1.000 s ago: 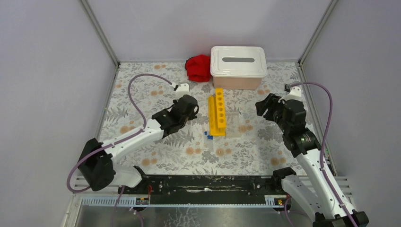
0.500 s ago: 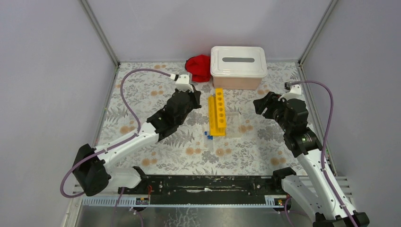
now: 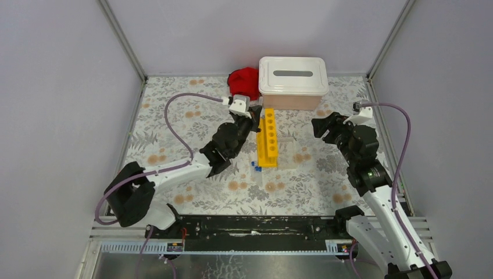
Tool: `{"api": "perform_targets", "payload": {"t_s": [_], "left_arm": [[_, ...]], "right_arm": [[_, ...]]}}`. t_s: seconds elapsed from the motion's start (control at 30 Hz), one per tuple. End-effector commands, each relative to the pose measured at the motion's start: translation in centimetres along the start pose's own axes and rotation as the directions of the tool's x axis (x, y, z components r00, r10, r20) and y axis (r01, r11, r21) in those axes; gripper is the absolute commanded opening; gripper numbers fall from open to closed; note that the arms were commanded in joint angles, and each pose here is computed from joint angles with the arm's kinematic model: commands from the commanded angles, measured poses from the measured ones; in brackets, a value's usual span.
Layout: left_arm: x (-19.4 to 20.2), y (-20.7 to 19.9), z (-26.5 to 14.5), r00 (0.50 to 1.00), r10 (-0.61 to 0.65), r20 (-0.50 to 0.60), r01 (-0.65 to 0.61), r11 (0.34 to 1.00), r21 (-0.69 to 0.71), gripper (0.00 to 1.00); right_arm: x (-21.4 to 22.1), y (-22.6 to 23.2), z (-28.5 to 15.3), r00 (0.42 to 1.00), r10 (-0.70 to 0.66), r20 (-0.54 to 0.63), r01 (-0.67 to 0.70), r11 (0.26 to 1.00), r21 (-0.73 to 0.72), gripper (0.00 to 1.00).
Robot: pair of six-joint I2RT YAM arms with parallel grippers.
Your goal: Organize the chemistry lab equipment
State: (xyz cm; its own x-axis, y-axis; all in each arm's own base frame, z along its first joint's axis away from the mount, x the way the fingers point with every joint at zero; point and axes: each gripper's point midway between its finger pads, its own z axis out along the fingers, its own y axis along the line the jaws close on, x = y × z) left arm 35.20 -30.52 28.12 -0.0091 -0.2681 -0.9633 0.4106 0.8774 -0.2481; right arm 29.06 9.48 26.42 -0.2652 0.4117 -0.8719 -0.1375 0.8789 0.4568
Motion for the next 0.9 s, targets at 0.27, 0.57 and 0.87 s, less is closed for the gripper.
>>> {"api": "perform_targets", "payload": {"t_s": [0.27,0.57,0.87], "left_arm": [[-1.2,-3.1,1.8,0.978,0.017,0.208,-0.043,0.991,0.124,0.00],[0.1,-4.6,2.3,0.976,0.075,0.203,-0.112,0.978,0.179,0.00],[0.4,-5.8,2.2,0.970,0.120,0.211,-0.166,0.962,0.216,0.00]], "right_arm": [[-2.7,6.8,3.1,0.998,-0.037,0.041,0.047,0.962,-0.269,0.64],[-2.5,12.7,3.6,0.995,-0.094,-0.040,0.067,0.894,-0.443,0.64],[-0.8,14.7,4.9,0.981,-0.165,-0.102,0.102,0.885,-0.454,0.65]]}}
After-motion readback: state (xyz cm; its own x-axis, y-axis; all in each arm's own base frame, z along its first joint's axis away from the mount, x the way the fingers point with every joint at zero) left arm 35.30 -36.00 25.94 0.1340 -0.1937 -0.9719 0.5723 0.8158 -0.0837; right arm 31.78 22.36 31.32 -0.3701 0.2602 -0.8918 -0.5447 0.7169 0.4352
